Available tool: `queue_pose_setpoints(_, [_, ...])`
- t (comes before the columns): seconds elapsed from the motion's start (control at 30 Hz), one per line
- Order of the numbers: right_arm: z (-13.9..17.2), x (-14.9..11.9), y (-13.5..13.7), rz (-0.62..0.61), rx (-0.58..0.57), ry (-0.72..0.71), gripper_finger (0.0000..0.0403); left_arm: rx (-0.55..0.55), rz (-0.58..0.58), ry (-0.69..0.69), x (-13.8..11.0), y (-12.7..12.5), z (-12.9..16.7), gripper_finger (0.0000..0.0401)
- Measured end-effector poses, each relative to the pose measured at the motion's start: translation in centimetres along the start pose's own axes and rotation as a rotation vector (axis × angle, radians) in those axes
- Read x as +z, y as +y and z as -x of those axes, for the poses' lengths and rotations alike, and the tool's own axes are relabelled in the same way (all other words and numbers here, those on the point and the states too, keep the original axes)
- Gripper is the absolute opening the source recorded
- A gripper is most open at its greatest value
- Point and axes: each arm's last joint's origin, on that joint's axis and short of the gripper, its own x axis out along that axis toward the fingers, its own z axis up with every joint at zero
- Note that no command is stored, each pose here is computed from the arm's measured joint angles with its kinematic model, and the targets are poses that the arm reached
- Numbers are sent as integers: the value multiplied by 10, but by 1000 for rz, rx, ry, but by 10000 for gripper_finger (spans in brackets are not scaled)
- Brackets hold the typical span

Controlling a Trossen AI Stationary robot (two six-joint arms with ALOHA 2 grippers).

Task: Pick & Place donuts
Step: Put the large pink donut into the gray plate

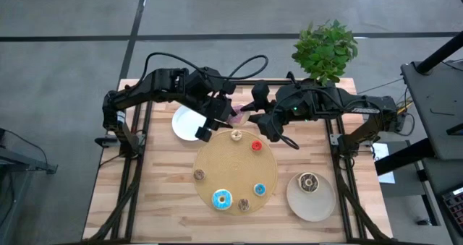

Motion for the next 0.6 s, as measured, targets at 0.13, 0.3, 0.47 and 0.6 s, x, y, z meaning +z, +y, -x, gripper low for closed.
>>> queue_pose_setpoints(0.13, [0, 0, 0, 0, -1, -1, 103, 0, 0, 0, 0, 0, 0, 138])
queue_pose_setpoints(0.3, [0, 0, 0, 0, -2, -1, 71, 0, 7, 1, 0, 0, 0, 138])
queue_pose_setpoints(0.47, [0, 0, 0, -1, -2, -1, 55, 25, 43, 18, -1, 1, 0, 138])
queue_pose_setpoints(0.6, [0, 0, 0, 0, -1, 0, 57, 27, 40, 24, -1, 1, -2, 138])
